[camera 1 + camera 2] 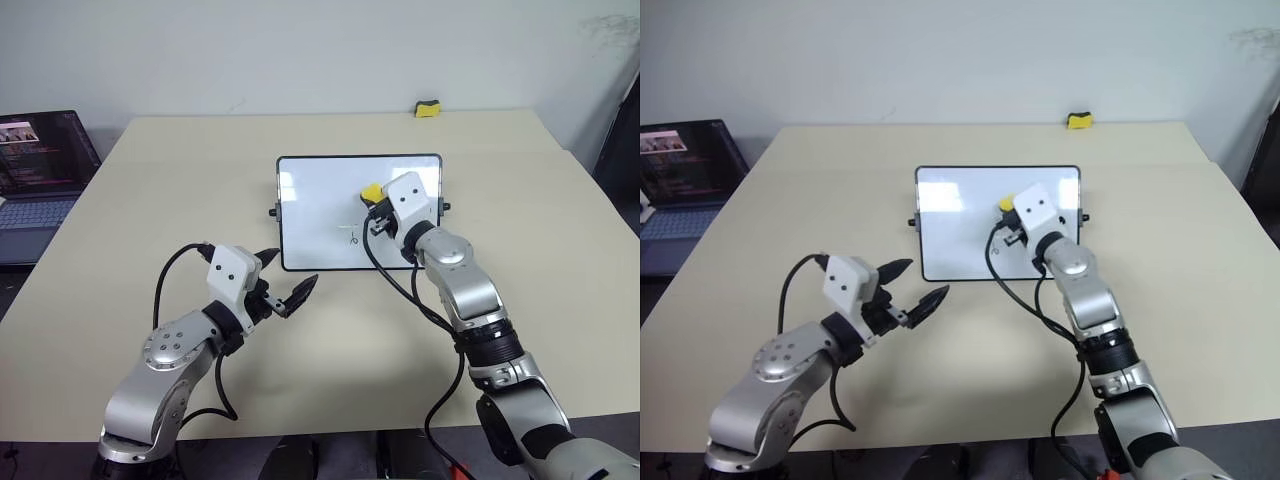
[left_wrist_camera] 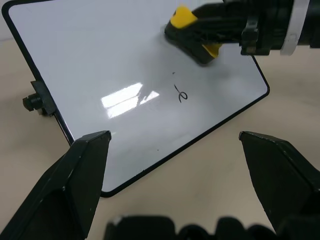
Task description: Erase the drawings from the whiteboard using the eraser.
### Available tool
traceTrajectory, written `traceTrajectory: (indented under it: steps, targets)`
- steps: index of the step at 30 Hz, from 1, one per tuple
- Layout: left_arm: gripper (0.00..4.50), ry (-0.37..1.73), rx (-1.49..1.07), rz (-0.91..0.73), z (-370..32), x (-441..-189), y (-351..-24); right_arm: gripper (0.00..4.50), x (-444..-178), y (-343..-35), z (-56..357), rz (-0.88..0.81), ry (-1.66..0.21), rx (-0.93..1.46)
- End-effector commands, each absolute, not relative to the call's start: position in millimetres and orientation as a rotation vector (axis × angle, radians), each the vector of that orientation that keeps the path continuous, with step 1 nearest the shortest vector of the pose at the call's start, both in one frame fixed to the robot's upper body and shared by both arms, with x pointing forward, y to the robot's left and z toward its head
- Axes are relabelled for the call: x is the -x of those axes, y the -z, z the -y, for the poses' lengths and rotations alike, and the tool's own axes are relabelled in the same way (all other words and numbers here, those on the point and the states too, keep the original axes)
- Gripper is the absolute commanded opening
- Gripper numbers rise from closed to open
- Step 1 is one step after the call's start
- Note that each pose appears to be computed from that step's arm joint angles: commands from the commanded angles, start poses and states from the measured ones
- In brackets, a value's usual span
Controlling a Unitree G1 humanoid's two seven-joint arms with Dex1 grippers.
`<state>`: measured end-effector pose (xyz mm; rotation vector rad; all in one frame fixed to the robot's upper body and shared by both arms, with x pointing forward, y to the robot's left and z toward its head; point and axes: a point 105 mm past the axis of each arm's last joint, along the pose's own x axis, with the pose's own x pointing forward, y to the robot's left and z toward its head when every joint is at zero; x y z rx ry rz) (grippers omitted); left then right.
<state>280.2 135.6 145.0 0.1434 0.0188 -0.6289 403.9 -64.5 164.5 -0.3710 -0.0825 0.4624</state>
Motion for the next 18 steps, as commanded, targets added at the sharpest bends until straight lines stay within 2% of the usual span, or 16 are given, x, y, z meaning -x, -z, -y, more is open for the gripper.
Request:
traceTrajectory:
  steps: [1,10,18]
  targets:
    - [4.50,0.612,-0.164,0.026,-139.8,-279.1,-156.3,1.09,-401.6,-161.5,62.0,0.109,-0.478,0.413]
    - [4.50,0.599,-0.169,0.031,-142.8,-278.4,-157.5,1.09,-386.7,-117.6,54.4,0.024,-0.563,0.459]
    - [4.50,0.589,-0.175,0.031,-146.0,-278.9,-158.8,1.09,-377.9,-97.7,42.9,-0.011,-0.621,0.486]
